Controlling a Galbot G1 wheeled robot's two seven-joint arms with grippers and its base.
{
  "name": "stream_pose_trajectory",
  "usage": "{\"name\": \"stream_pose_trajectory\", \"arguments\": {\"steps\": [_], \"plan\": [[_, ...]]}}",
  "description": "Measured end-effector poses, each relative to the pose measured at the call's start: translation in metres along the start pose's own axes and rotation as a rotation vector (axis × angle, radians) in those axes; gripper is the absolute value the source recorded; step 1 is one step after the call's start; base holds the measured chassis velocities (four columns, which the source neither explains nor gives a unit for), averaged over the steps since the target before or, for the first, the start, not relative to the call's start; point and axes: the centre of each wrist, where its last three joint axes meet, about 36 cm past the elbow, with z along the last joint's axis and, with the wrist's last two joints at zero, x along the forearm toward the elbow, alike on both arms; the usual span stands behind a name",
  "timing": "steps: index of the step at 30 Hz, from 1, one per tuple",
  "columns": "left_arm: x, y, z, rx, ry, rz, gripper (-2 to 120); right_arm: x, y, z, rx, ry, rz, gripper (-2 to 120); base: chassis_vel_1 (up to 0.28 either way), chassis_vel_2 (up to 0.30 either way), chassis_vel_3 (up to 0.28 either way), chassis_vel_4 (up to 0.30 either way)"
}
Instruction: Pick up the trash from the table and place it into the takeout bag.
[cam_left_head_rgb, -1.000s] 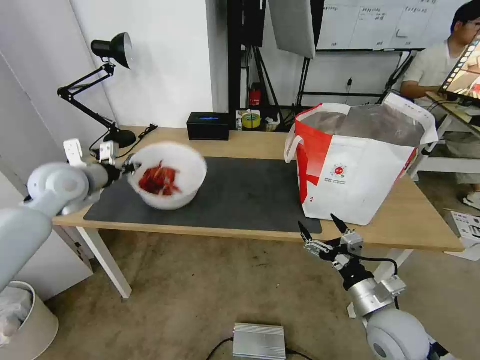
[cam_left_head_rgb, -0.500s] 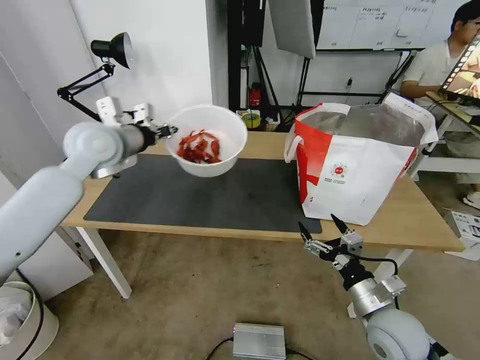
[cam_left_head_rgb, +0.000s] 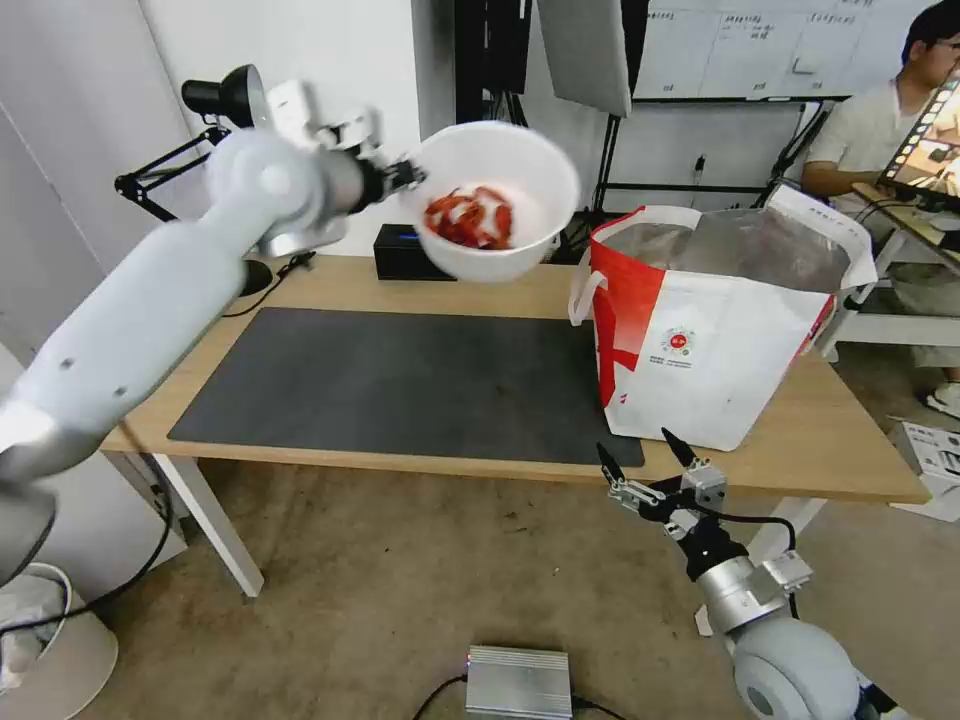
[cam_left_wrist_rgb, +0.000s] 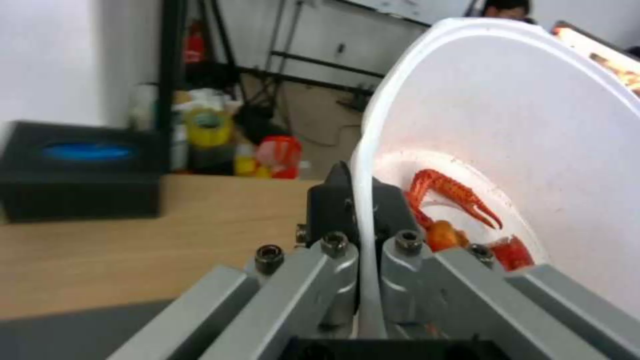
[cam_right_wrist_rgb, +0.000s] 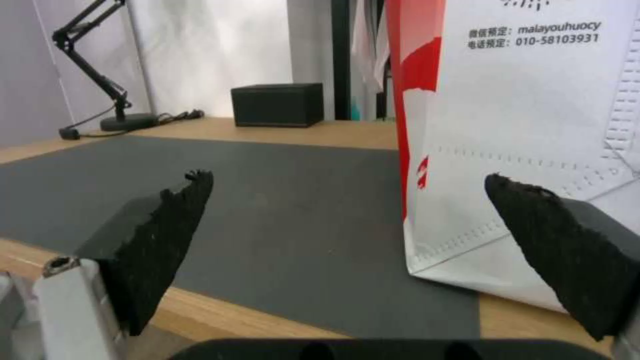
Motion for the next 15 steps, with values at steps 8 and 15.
{"name": "stream_pose_trajectory", "arguments": {"steps": [8,15], "plan": [[-0.045,-0.076,-0.007,-0.011,0.034,0.038,0,0.0,0.0,0.0,0.0,0.0,0.0,100,0.0,0.0,0.0,0.0],[-0.068,-0.105,-0.004,-0.003,0.063,0.027,0,0.0,0.0,0.0,0.0,0.0,0.0,100,0.0,0.0,0.0,0.0]]}}
